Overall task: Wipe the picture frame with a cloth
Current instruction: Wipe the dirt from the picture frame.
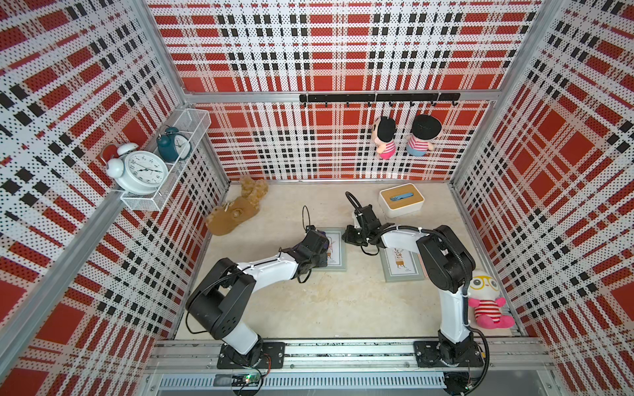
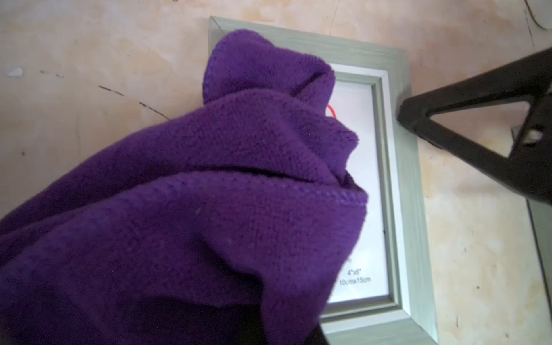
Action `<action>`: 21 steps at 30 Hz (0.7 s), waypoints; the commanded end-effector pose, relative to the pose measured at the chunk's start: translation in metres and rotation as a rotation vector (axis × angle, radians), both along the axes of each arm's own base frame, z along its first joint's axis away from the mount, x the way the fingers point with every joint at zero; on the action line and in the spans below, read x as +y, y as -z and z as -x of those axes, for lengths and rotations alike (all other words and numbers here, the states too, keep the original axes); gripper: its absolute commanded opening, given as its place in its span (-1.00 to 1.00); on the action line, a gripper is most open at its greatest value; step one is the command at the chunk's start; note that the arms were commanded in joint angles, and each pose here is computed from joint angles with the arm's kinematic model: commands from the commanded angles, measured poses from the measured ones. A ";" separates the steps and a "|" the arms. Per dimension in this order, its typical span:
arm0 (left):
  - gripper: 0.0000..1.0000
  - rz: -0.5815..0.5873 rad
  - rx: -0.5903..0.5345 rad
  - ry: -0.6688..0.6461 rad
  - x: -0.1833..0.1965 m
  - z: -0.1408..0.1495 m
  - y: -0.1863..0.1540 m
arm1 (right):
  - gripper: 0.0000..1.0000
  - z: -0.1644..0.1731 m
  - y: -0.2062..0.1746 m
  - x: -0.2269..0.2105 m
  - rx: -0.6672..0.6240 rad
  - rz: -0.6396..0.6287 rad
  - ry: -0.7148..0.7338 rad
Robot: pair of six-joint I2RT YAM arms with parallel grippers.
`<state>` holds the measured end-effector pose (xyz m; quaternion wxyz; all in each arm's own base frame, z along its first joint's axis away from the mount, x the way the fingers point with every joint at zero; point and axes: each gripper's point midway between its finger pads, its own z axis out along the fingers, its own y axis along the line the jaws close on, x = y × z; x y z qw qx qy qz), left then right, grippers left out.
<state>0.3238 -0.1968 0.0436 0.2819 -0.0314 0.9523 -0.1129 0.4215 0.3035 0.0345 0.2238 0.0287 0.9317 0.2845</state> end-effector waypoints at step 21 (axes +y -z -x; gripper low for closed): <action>-1.00 -0.094 0.128 -0.044 0.027 -0.112 0.019 | -0.68 0.031 0.072 -0.038 0.171 0.207 0.008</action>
